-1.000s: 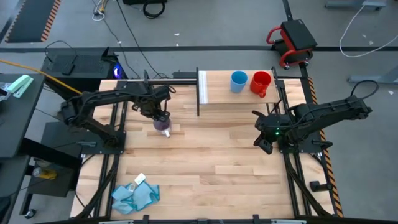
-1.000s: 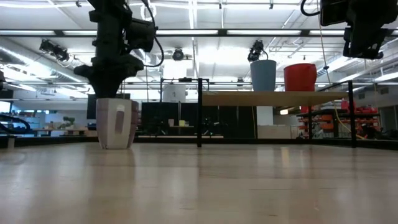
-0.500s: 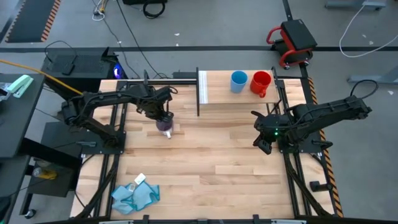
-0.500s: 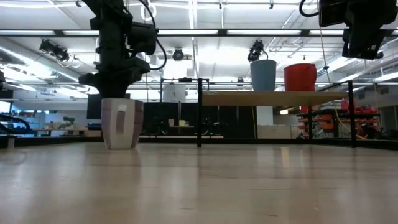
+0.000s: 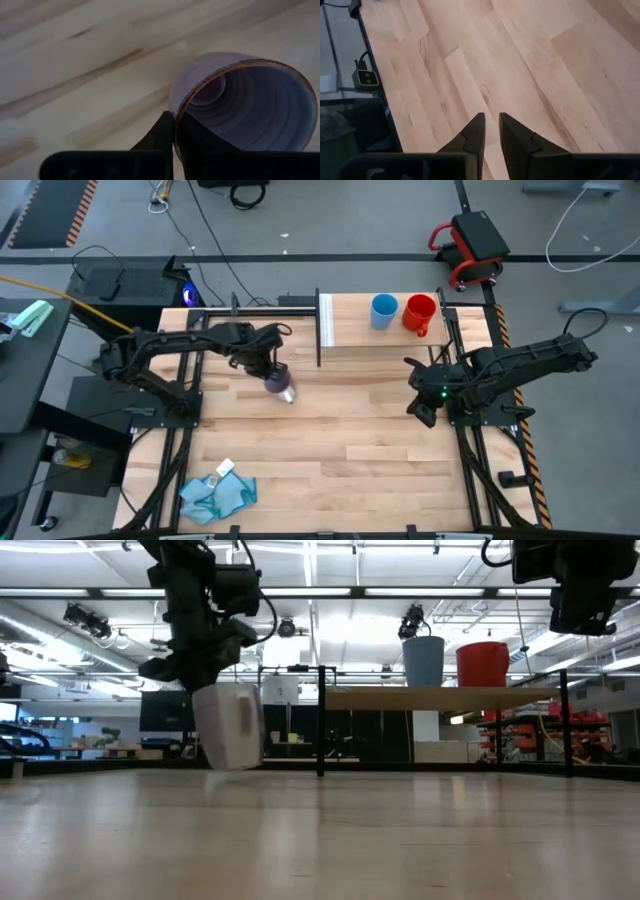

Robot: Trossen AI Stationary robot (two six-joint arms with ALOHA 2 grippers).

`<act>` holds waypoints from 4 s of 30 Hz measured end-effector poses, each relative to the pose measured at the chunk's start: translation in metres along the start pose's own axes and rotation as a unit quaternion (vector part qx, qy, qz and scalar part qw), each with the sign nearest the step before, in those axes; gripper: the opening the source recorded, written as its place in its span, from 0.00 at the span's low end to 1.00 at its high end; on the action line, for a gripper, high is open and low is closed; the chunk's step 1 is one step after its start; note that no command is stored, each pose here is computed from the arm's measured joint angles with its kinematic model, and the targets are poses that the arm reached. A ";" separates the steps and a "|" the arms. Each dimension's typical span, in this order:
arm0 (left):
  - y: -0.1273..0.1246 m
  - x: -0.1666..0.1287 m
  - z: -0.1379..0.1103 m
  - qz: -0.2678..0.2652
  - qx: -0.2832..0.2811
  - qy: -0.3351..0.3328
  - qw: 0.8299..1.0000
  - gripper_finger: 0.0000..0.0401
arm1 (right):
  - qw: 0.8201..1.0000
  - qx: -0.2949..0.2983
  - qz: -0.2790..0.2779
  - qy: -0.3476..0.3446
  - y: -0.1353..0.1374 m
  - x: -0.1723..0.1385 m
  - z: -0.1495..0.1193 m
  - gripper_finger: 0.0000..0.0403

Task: Stack small to large cups/mugs on shelf
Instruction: Put the violet mug on the shelf

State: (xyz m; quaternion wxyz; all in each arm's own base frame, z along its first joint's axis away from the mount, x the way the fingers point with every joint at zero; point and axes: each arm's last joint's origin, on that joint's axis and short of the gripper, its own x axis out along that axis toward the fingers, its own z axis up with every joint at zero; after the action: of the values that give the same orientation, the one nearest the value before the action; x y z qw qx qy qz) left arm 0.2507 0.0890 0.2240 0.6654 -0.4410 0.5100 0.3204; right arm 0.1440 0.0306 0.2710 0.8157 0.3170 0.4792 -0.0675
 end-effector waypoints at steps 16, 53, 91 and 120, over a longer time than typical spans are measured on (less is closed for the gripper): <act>-0.039 0.003 -0.026 -0.068 0.005 -0.017 0.998 0.06 | 0.978 -0.061 0.102 -0.173 -0.007 0.067 -0.009 0.16; -0.049 0.016 -0.051 -0.008 0.016 0.033 0.999 0.05 | 0.917 -0.206 0.206 -0.273 0.010 0.224 0.099 0.16; -0.054 0.012 -0.049 0.064 0.019 0.038 0.997 0.07 | 0.870 -0.297 0.055 -0.389 0.055 0.251 0.097 0.16; -0.055 0.012 -0.051 0.066 0.023 0.038 0.997 0.06 | 0.868 -0.282 0.118 -0.391 0.047 0.289 0.113 0.16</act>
State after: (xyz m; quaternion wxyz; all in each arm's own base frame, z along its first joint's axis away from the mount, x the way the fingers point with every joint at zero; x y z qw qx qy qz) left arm 0.2818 0.0197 0.2224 0.6330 -0.4031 0.5698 0.3350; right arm 0.4006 0.0578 0.0917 0.9928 0.0755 0.0789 0.0484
